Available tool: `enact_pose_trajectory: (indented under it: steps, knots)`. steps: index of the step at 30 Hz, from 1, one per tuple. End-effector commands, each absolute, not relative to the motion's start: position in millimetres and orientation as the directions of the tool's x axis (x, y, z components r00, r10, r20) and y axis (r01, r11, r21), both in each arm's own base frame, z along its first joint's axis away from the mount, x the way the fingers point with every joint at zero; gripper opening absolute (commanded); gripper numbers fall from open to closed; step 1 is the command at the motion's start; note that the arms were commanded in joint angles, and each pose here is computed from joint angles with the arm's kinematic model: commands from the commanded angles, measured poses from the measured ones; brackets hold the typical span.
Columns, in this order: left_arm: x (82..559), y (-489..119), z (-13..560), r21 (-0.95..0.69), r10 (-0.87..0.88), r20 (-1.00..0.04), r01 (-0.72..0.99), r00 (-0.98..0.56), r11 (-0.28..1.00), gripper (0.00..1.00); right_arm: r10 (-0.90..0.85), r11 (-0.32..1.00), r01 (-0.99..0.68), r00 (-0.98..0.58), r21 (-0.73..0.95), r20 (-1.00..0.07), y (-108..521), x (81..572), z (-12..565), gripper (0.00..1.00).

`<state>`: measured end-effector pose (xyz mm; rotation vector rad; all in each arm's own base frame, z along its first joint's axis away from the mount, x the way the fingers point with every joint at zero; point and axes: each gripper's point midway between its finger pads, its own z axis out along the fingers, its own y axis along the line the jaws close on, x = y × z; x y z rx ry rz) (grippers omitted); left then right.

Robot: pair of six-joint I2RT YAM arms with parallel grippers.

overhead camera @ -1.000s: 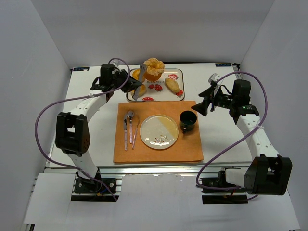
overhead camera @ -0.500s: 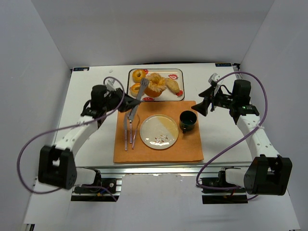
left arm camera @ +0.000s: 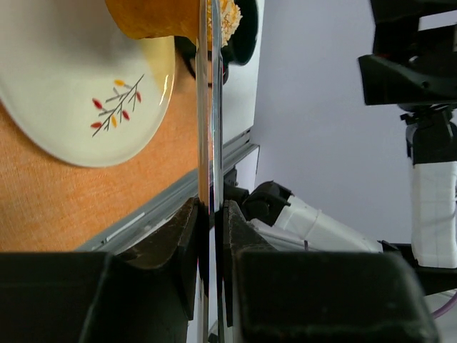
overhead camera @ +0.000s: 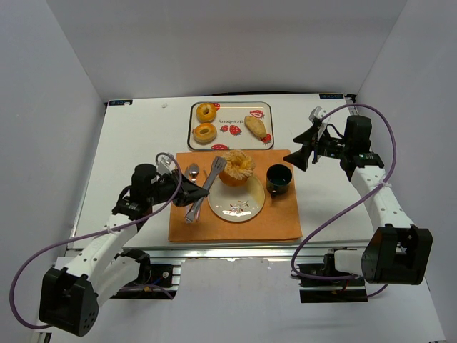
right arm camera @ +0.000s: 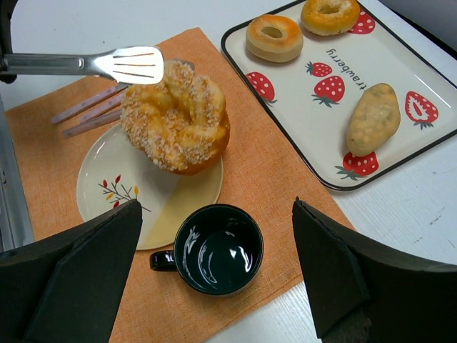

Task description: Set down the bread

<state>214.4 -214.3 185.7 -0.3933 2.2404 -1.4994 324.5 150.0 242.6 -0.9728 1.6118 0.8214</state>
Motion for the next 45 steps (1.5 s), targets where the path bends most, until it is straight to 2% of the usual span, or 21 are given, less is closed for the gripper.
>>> enact_pose_trajectory:
  steps: [1,11,12,14,17,24,45]
  knots:
    - [204.1,-219.8,192.6,-0.931,-0.415,-0.196,0.035,-0.889,0.364,0.0,-0.178,0.418,-0.908,-0.092,0.009,-0.98,151.7,324.5,262.5,0.89]
    - [183.6,-225.8,161.2,-0.901,-0.318,-0.159,0.005,-0.935,0.434,0.01,-0.181,0.423,-0.906,-0.095,0.009,-0.979,151.4,320.2,258.9,0.89]
    - [183.4,-225.0,160.8,-0.897,-0.316,-0.162,0.005,-0.935,0.443,0.05,-0.181,0.423,-0.906,-0.099,0.014,-0.979,151.4,320.1,257.3,0.89]
    - [181.2,-222.5,156.4,-0.883,-0.305,-0.164,0.002,-0.938,0.469,0.21,-0.181,0.423,-0.906,-0.098,0.012,-0.979,151.4,319.9,257.7,0.9]
    - [181.3,-219.8,153.9,-0.87,-0.304,-0.176,0.004,-0.936,0.493,0.38,-0.179,0.421,-0.907,-0.103,0.019,-0.979,151.8,319.8,256.6,0.89]
    - [183.4,-218.3,156.3,-0.868,-0.316,-0.196,0.014,-0.928,0.497,0.51,-0.178,0.418,-0.908,-0.104,0.021,-0.979,151.7,320.3,256.1,0.89]
    - [194.8,-194.0,184.3,-0.785,-0.361,-0.321,0.032,-0.876,0.619,0.52,-0.179,0.398,-0.917,-0.108,0.029,-0.978,153.2,315.9,251.0,0.89]
